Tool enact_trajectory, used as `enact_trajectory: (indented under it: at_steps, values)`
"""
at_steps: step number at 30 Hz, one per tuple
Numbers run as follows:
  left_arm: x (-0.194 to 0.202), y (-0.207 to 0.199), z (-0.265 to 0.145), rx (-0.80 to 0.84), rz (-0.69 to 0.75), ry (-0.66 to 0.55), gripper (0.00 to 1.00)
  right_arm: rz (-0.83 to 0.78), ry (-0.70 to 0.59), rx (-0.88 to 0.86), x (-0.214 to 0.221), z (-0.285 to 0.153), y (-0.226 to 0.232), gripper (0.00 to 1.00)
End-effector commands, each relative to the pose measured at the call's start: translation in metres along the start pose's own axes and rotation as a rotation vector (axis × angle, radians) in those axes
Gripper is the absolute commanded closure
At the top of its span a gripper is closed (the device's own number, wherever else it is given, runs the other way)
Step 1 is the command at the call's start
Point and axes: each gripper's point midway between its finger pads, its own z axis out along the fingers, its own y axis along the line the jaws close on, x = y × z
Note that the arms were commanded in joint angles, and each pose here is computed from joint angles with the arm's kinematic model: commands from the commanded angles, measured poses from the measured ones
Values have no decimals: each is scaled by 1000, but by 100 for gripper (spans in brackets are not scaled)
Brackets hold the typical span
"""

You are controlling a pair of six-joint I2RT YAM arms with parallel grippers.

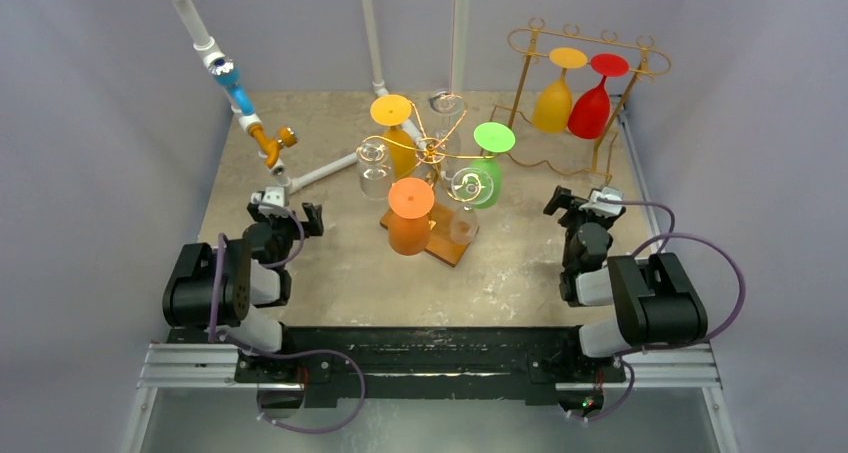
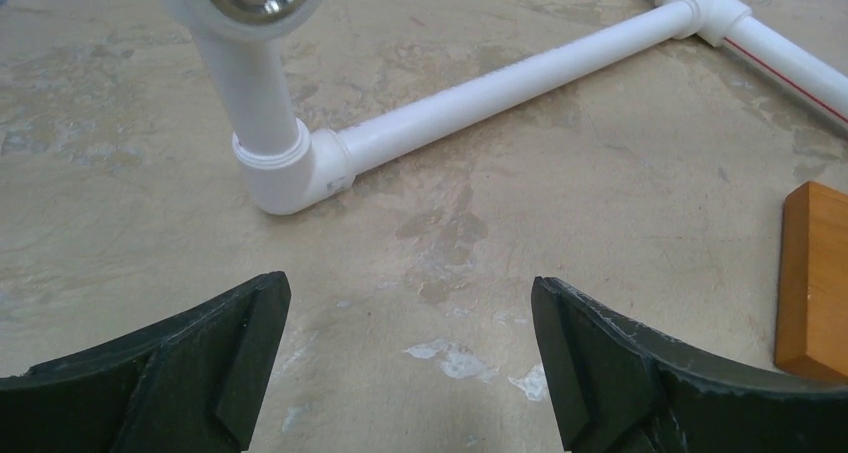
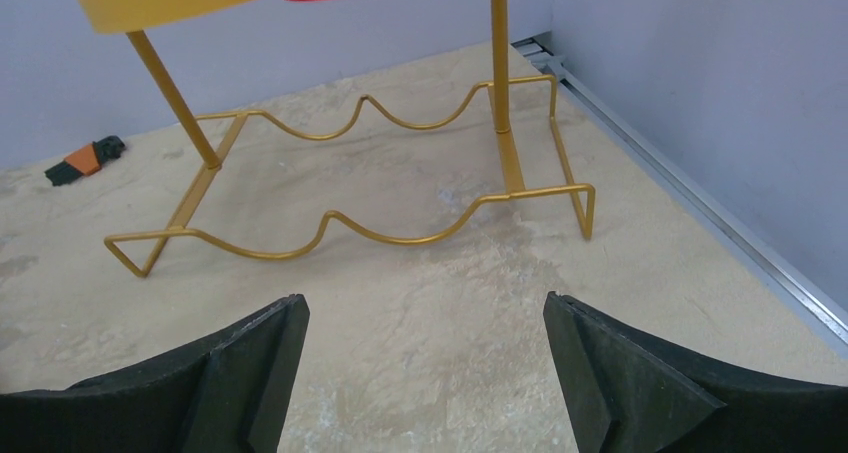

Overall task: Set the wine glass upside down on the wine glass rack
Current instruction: Reset both arms

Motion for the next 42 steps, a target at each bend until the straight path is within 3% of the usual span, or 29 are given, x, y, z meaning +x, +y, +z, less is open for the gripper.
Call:
enact_trajectory:
  at_steps: [1,4,11,18,23,25,42]
  values:
    - [-25,-2,-4,19,55,-165,0,3,-147,-33,-26,-3,3,1]
    - [-29,-12,-6,78,79,-221,0,-10,-116,-36,-21,2,5,1]
    - [-3,-13,34,18,127,-11,0,-63,-5,-47,-5,26,16,1]
    - [-4,-14,32,12,128,-27,0,-65,-98,-77,-16,5,21,1]
    - [-5,-13,33,4,125,-30,0,-84,30,-97,2,27,34,1]
    - [-5,-12,33,3,125,-28,0,-84,-19,-107,-7,25,34,1]
    - [-5,-12,35,-3,127,-23,0,-93,-20,-89,-8,24,30,1]
